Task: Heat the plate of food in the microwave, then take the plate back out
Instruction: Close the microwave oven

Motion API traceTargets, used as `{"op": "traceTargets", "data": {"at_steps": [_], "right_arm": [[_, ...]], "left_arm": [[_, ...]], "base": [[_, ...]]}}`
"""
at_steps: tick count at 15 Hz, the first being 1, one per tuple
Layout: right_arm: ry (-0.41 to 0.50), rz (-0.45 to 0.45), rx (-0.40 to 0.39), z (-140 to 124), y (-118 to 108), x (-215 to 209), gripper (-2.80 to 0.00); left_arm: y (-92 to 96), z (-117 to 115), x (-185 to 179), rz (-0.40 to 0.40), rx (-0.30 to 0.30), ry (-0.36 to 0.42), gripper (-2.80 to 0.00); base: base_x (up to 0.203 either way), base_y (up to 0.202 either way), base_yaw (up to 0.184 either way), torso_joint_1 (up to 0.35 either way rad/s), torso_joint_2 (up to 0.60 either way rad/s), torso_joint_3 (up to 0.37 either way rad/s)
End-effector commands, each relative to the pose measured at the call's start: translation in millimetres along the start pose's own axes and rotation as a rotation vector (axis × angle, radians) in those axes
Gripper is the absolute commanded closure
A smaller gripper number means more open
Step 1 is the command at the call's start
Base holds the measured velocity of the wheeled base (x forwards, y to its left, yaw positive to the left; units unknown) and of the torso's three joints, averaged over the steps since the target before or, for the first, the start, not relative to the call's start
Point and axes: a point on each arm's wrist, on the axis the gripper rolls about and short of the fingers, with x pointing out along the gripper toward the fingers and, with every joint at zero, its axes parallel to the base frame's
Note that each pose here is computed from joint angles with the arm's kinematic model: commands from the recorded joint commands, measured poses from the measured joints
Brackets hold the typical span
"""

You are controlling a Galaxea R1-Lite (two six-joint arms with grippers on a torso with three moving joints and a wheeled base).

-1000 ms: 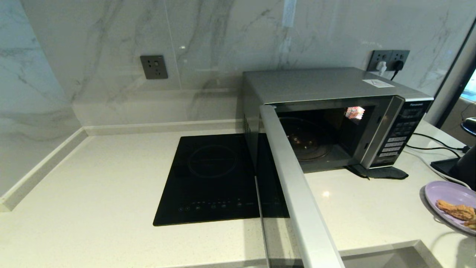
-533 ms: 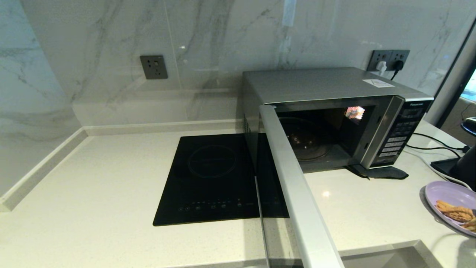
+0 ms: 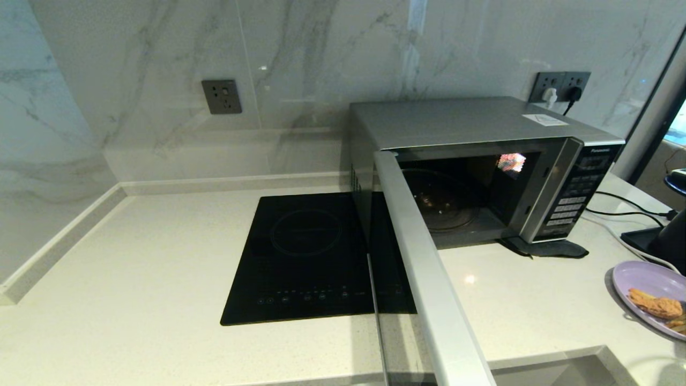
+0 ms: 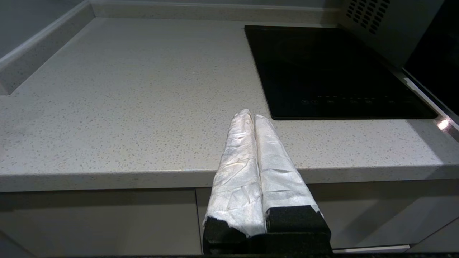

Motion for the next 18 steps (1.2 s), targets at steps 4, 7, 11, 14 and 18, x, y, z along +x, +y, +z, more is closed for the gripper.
{"op": "traceTargets", "data": {"at_steps": [4,7,11,14,18], "right_arm": [[-0.133,0.169,-0.121,8.8,38.2,-95.7,-2.8],[-0.126,0.264,-0.211,-0.3,66.9,-157.0,-2.8],[-0.083,0.441,-0.357,-31.7,97.3,-231.0,-2.8],[-0.013,0.567,-0.473,-57.4,102.5,-282.5,-2.8],[0.139,0.686,-0.603,-84.8,94.1,-332.3,-2.8]], "left_arm": [[0.0,0.1,0.1,0.002,-0.001,0.001,0.0],[0.0,0.1,0.1,0.001,-0.001,0.001,0.0],[0.0,0.1,0.1,0.001,-0.001,0.001,0.0],[0.0,0.1,0.1,0.002,-0.001,0.001,0.0],[0.0,0.1,0.1,0.001,-0.001,0.001,0.0]], "base": [[0.0,0.0,0.0,0.0,0.0,0.0],[0.0,0.0,0.0,0.0,0.0,0.0],[0.0,0.0,0.0,0.0,0.0,0.0],[0.0,0.0,0.0,0.0,0.0,0.0],[0.0,0.0,0.0,0.0,0.0,0.0]]}}
